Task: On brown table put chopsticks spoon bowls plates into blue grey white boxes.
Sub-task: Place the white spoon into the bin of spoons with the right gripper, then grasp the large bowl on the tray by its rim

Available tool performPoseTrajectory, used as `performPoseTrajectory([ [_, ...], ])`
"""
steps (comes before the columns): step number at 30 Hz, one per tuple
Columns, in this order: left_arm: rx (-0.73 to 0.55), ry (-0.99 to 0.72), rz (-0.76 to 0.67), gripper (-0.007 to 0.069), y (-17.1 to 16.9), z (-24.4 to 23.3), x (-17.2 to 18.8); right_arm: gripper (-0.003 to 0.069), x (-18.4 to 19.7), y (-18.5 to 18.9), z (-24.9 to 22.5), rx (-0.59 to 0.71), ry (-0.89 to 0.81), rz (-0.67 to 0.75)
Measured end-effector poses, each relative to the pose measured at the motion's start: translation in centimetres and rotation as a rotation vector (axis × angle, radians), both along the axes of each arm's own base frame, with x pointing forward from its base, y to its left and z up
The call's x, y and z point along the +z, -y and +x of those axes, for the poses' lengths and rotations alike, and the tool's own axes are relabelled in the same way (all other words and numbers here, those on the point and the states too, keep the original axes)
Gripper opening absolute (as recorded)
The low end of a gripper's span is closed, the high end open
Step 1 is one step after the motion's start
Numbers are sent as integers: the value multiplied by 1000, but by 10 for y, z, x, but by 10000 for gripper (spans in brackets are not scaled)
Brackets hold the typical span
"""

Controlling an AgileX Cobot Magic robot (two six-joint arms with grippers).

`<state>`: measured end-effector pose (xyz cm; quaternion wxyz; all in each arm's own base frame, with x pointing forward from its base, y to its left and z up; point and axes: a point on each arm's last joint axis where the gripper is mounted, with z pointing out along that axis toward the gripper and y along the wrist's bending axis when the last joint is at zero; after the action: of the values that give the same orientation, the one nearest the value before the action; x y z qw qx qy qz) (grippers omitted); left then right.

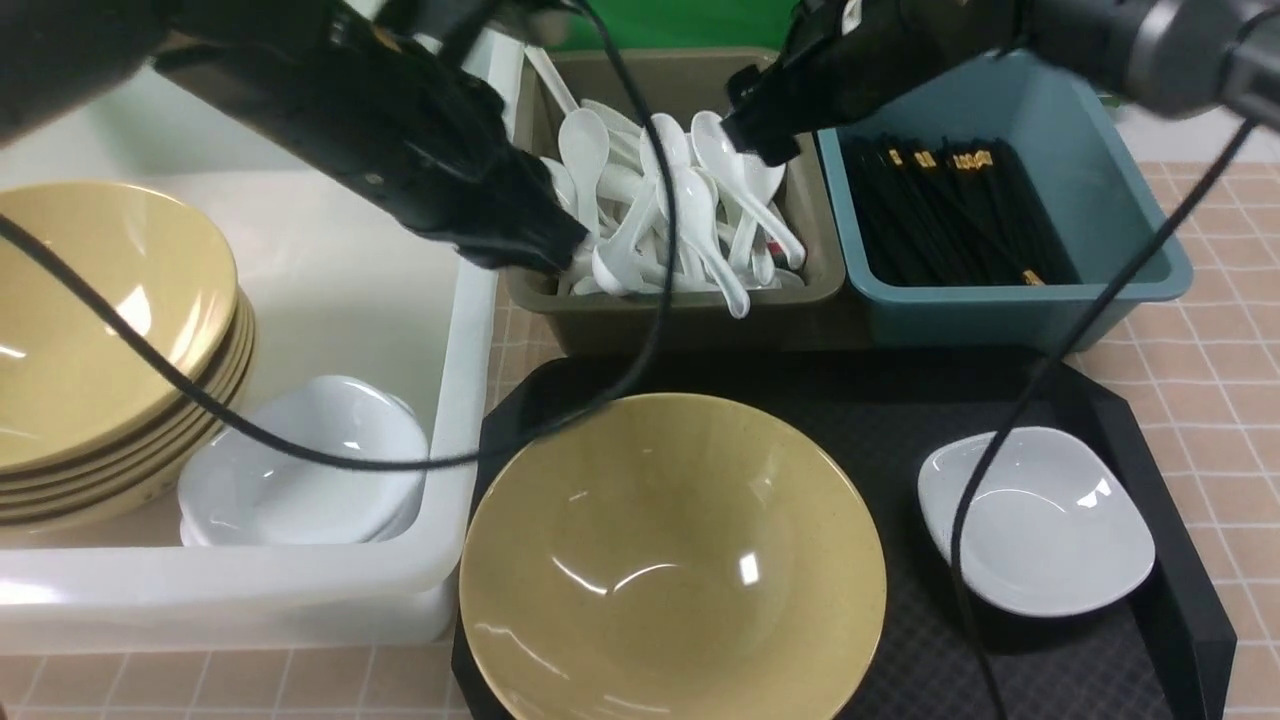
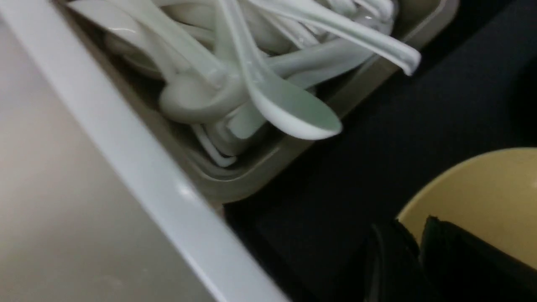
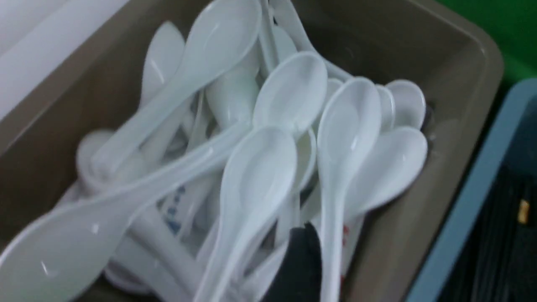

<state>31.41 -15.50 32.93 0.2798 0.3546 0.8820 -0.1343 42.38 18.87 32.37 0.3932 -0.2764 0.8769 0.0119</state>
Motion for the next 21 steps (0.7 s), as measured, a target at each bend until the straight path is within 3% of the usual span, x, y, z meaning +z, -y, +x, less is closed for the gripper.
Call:
performPoseTrajectory([
  [3,-87,-53,48,240,25,-8,-15,624,25,15,-30,34,-106,-101],
  [7,-88,-118,113,416,43,-3,-39,542,48,32,-64,66,-231,-195],
  [11,-77,-131,179,515,48,14,-57,465,62,39,-81,74,-231,-197],
  [21,-88,-227,249,532,56,32,-106,370,70,39,-91,83,-220,-190],
])
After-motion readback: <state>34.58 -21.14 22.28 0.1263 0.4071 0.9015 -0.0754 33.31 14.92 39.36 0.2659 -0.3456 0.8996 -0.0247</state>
